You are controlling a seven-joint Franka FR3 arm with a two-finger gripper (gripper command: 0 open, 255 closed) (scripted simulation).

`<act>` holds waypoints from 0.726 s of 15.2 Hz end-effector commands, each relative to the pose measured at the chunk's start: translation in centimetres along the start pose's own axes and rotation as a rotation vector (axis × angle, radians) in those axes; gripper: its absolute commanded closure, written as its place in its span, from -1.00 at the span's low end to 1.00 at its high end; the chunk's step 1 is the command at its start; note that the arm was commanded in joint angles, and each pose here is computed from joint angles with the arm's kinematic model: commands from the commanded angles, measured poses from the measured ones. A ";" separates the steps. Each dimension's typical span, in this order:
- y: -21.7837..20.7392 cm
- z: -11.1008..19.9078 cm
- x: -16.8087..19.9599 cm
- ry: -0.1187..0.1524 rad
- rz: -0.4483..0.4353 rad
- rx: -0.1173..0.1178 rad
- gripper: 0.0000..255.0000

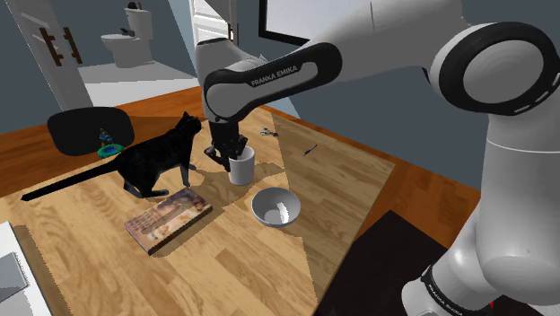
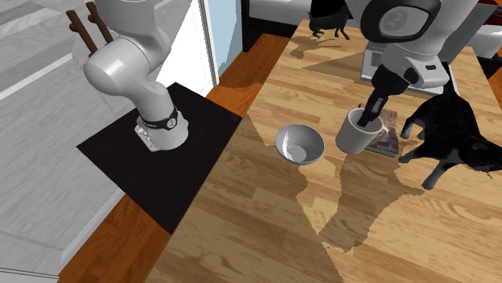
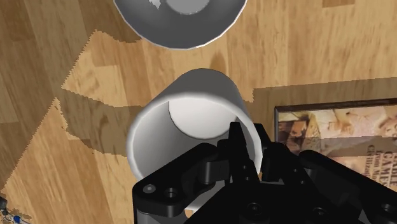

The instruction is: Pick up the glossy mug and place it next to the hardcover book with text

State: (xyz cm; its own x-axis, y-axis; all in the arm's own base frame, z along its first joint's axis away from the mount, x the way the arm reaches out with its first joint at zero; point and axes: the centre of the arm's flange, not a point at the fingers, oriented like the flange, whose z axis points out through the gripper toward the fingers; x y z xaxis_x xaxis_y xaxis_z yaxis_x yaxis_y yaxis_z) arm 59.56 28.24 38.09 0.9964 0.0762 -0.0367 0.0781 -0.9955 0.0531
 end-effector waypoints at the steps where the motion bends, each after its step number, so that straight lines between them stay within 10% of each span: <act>1: 0.0 1.1 0.0 0.001 0.000 0.000 1.00; 11: -0.3 6.4 0.2 0.001 0.000 0.000 1.00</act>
State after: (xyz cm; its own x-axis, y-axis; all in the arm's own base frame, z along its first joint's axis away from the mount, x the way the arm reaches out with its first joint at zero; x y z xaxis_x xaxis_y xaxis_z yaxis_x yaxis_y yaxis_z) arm 59.50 28.34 32.20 0.9964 0.0762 -0.0365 0.0781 -0.9955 0.0530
